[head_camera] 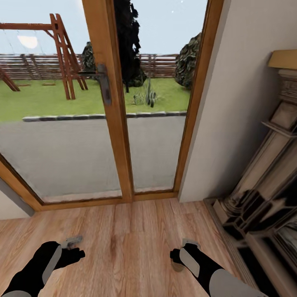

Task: Place each of the two pumpkins and all three candles from the living room inside a cabinet in the living room (use any cabinet), then make sure every cabinet is closed, and position the cauldron so it is next to a table in the living room.

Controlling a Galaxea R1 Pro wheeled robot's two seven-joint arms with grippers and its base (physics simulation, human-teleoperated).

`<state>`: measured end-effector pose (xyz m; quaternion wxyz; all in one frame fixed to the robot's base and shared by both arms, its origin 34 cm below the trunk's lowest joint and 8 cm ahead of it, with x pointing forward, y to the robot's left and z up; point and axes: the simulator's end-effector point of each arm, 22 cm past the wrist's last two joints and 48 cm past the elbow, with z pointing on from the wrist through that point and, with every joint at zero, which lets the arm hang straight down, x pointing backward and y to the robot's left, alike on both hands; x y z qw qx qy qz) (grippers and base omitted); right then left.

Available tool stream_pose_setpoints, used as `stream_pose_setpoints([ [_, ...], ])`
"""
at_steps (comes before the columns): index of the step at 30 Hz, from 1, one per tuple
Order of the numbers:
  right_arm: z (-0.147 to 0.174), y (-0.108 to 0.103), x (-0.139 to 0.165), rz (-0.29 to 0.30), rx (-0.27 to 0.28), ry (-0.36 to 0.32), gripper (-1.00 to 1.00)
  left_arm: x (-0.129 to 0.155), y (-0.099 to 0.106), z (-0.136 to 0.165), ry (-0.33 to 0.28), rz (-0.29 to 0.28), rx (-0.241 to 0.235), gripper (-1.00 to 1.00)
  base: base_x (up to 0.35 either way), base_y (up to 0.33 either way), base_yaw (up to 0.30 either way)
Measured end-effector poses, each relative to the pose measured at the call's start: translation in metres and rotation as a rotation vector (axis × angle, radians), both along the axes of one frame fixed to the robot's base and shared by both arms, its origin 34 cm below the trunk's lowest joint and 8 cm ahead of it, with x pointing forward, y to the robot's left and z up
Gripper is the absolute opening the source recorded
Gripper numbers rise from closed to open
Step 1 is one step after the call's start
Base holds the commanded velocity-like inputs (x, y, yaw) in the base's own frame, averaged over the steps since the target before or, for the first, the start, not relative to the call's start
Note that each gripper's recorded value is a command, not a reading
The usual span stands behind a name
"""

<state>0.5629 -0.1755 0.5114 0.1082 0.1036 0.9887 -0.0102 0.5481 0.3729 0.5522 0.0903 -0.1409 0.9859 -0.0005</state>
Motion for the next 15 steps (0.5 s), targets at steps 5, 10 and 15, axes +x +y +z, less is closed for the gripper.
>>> stream_pose_setpoints([
  [5, 0.0001, -0.0003, 0.0004, -0.002, 0.0, -0.001, 1.0, 0.0001, -0.0013, -0.0001, 0.0, 0.0, -0.002, 1.0, 0.32, 0.0, 0.0],
  [10, 0.0002, 0.0001, 0.0006, -0.002, 0.001, -0.002, 1.0, 0.0006, -0.0017, 0.0004, 0.0, -0.001, -0.003, 1.0, 0.21, 0.0, 0.0],
  [15, 0.0003, -0.0008, 0.0014, -0.003, -0.002, -0.006, 1.0, 0.0029, -0.0021, 0.0028, -0.004, -0.001, -0.005, 1.0, 0.03, 0.0, 0.0],
])
